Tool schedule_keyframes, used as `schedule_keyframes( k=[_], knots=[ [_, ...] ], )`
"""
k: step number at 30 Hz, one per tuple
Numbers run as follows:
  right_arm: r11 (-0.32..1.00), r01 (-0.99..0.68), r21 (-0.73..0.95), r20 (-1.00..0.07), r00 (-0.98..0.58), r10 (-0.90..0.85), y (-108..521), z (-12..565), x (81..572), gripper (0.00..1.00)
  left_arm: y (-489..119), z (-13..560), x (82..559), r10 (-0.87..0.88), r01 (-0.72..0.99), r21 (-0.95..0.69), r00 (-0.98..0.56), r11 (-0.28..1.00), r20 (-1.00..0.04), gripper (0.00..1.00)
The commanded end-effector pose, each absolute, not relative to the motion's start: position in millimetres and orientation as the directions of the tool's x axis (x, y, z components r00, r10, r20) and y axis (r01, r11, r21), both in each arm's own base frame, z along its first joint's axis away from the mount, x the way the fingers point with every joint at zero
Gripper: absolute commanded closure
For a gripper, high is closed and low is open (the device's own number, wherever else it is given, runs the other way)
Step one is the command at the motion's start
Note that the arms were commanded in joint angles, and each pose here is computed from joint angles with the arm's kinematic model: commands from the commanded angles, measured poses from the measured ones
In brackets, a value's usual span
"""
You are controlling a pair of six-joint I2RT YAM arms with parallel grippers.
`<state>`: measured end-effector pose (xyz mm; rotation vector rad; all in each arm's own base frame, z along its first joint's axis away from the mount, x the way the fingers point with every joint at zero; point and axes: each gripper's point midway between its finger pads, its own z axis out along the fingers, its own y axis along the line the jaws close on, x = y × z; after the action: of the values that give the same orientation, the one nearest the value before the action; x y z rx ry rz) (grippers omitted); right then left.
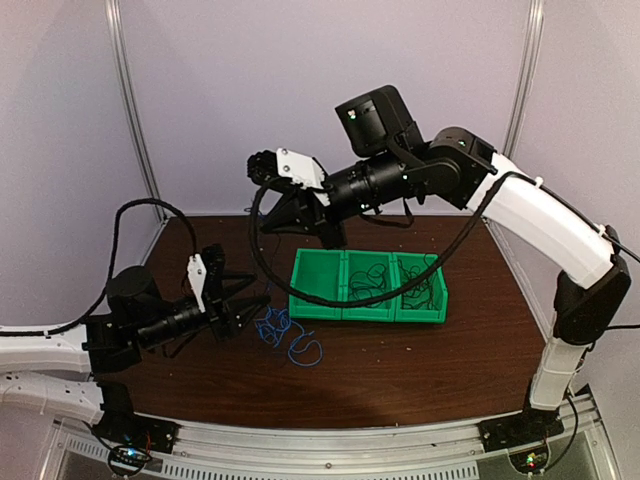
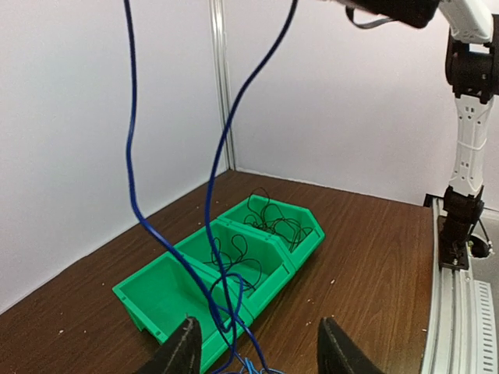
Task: Untangle the cables
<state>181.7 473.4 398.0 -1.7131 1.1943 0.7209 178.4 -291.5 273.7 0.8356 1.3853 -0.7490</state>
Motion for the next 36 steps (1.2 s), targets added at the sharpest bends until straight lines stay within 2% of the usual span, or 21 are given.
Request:
schedule_keyframes(
  k=[1, 3, 5, 10, 17, 31, 36],
  knots=[
    [-0.125, -0.938, -0.322, -0.846, 0.345, -0.406, 477, 398, 184, 1.00, -287, 273, 207, -0.011, 0.757, 0.026, 0.044, 0.653, -0.999, 0.50],
    [-0.119, -0.939, -0.324, -0.851, 0.344, -0.397, 476, 403, 183, 1.00, -277, 263, 228, -0.015, 0.663, -0.004, 0.011, 0.749, -1.000, 0.53],
    [-0.115, -0.939, -0.324, -0.854, 0.342, -0.391, 476, 405, 183, 1.00, -275, 254, 237, 0.010, 0.623, 0.018, 0.016, 0.782, -1.000, 0.58],
    [-0.116, -0.939, -0.324, -0.859, 0.343, -0.380, 476, 409, 181, 1.00, -284, 238, 238, 0.021, 0.646, 0.037, 0.031, 0.762, -0.999, 0.62],
    [-0.089, -0.921, -0.379, -0.867, 0.387, -0.315, 467, 446, 177, 1.00, -285, 189, 250, 0.088, 0.640, 0.046, -0.035, 0.767, -0.995, 0.67],
    [-0.051, -0.872, -0.487, -0.853, 0.487, -0.185, 436, 513, 176, 1.00, -296, 105, 274, 0.216, 0.642, 0.061, -0.166, 0.764, -0.962, 0.73],
    [-0.039, -0.870, -0.491, -0.859, 0.491, -0.144, 422, 530, 179, 1.00, -286, 91, 272, 0.248, 0.620, 0.066, -0.213, 0.782, -0.945, 0.72]
  ],
)
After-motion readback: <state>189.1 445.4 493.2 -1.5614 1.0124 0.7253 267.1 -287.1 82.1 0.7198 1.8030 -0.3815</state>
